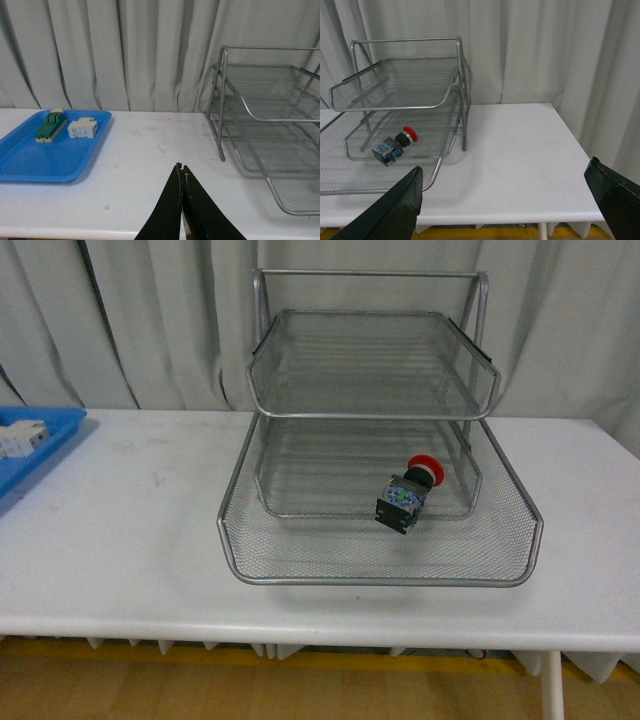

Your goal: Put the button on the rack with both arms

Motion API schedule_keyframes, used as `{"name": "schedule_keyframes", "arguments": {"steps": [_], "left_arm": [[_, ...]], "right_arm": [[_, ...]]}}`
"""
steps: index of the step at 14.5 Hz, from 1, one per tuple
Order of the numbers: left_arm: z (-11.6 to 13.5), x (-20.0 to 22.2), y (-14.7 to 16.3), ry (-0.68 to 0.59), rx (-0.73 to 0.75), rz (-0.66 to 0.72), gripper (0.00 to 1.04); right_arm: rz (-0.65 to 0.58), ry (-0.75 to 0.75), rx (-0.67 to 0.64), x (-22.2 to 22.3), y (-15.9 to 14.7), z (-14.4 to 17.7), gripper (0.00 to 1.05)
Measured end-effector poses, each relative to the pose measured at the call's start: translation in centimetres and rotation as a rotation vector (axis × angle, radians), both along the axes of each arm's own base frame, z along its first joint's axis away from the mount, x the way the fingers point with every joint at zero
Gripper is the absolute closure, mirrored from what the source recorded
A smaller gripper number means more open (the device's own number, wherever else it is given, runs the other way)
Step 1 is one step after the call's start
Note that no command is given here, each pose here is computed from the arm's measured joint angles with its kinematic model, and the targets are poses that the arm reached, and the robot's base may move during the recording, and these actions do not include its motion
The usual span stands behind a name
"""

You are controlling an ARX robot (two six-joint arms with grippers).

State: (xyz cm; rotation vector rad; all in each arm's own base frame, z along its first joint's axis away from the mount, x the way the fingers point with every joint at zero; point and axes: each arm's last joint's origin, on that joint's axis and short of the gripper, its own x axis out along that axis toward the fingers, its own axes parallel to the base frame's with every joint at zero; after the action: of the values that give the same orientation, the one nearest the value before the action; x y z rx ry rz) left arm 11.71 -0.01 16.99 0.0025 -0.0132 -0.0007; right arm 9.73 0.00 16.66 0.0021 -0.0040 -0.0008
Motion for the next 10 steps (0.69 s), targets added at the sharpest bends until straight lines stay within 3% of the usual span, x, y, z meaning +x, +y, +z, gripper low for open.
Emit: {"name": "schedule_keyframes", "arguments": {"steps": [10], "left_arm": [[-0.1,-2.0,0.0,0.003,0.0,0.001,1.03]], "right_arm": [[0.001,-0.001,0.0,0.0,0.0,0.0,0.06]]}}
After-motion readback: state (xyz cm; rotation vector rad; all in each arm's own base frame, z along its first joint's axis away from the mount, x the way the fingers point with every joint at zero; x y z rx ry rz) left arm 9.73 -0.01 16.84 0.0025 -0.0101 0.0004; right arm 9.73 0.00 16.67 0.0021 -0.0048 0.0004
